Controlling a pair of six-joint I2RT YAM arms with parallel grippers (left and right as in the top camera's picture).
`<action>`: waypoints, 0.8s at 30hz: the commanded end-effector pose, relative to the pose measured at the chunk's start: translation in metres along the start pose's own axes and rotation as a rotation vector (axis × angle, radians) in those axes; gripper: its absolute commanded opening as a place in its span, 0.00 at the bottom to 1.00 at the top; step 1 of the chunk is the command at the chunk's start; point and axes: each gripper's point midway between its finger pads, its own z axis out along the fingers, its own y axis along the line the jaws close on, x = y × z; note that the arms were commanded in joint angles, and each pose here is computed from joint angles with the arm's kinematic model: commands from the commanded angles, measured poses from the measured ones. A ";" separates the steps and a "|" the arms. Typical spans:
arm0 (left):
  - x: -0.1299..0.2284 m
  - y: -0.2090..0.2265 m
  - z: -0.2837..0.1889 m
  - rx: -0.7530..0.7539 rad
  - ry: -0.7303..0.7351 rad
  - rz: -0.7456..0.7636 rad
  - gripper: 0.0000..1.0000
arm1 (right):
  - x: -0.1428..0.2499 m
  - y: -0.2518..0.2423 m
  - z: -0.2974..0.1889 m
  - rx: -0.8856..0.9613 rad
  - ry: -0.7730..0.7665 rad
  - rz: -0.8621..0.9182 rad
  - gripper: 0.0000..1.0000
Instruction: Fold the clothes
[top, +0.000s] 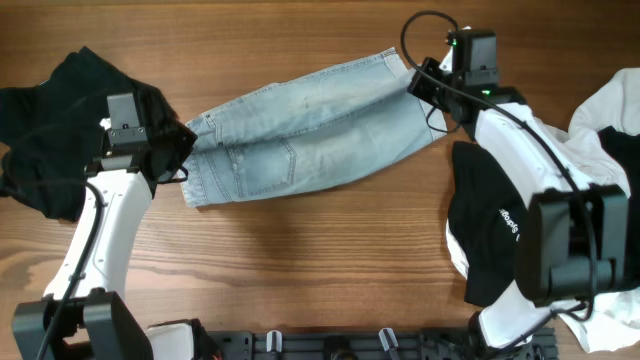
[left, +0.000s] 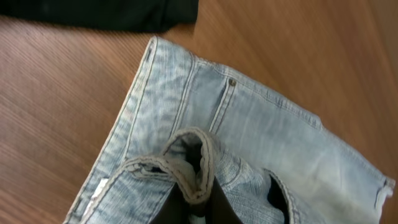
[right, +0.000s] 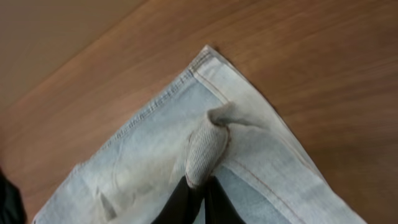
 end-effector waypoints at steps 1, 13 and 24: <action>-0.023 0.002 0.010 -0.029 -0.090 -0.028 0.04 | -0.004 0.022 0.024 -0.093 -0.035 -0.018 0.08; -0.067 0.015 0.054 -0.001 -0.195 -0.179 0.36 | -0.001 0.014 0.052 -0.113 -0.049 -0.014 0.53; 0.005 0.039 0.055 -0.051 0.156 0.002 0.84 | 0.075 -0.047 0.042 0.092 0.279 -0.143 0.53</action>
